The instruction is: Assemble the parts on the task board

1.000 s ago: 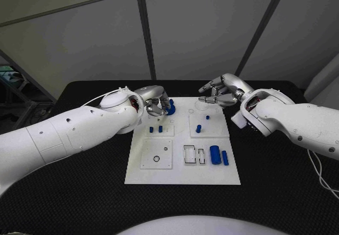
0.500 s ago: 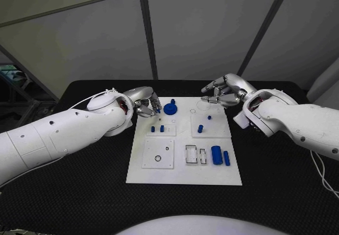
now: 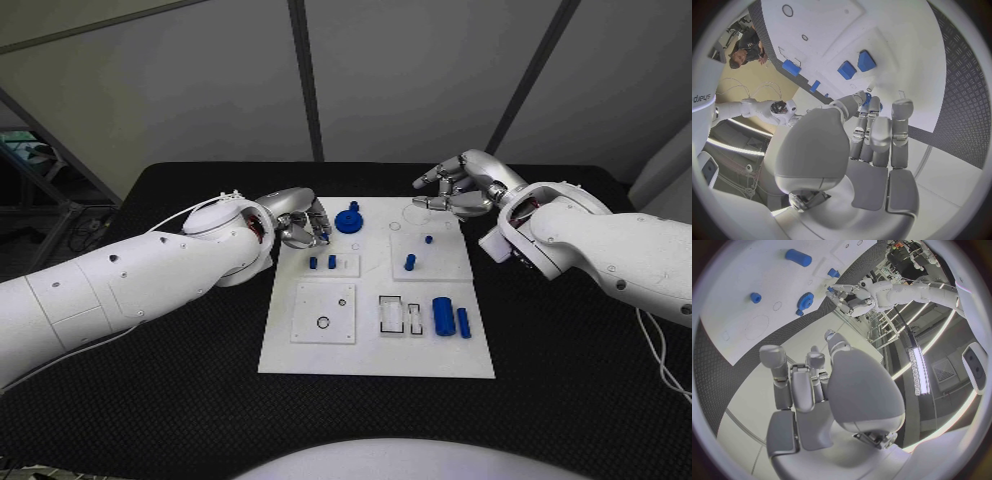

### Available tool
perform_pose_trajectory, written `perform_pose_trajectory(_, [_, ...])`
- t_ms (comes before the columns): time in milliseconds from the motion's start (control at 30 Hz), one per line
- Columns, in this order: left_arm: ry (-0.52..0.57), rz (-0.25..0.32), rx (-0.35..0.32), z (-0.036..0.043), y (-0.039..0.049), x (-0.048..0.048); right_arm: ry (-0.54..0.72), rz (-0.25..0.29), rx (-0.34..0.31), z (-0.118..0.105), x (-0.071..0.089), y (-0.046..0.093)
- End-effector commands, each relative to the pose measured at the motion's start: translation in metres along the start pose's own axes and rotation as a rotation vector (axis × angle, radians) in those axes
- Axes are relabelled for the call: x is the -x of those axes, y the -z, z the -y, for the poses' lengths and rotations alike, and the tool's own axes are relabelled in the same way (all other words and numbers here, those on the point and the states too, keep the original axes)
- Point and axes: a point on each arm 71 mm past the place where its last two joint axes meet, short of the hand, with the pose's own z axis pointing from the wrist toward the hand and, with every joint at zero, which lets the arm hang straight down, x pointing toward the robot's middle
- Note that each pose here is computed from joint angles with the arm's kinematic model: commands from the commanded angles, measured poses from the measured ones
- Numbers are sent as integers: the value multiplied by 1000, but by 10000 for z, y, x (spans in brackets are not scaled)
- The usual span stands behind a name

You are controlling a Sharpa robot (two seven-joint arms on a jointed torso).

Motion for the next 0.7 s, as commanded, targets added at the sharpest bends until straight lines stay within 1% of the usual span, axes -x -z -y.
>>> perform_pose_trajectory(33, [2, -12, -7, 6, -11, -10, 3, -2, 8, -15, -1, -5])
perform_pose_trajectory(267, [-11, -16, 2, -25, -30, -21, 4, -2, 8, -15, 0, -4])
perform_pose_trajectory(700, [-32, -37, -2, -6, -79, -55, 3, -5, 14, -25, -10, -9])
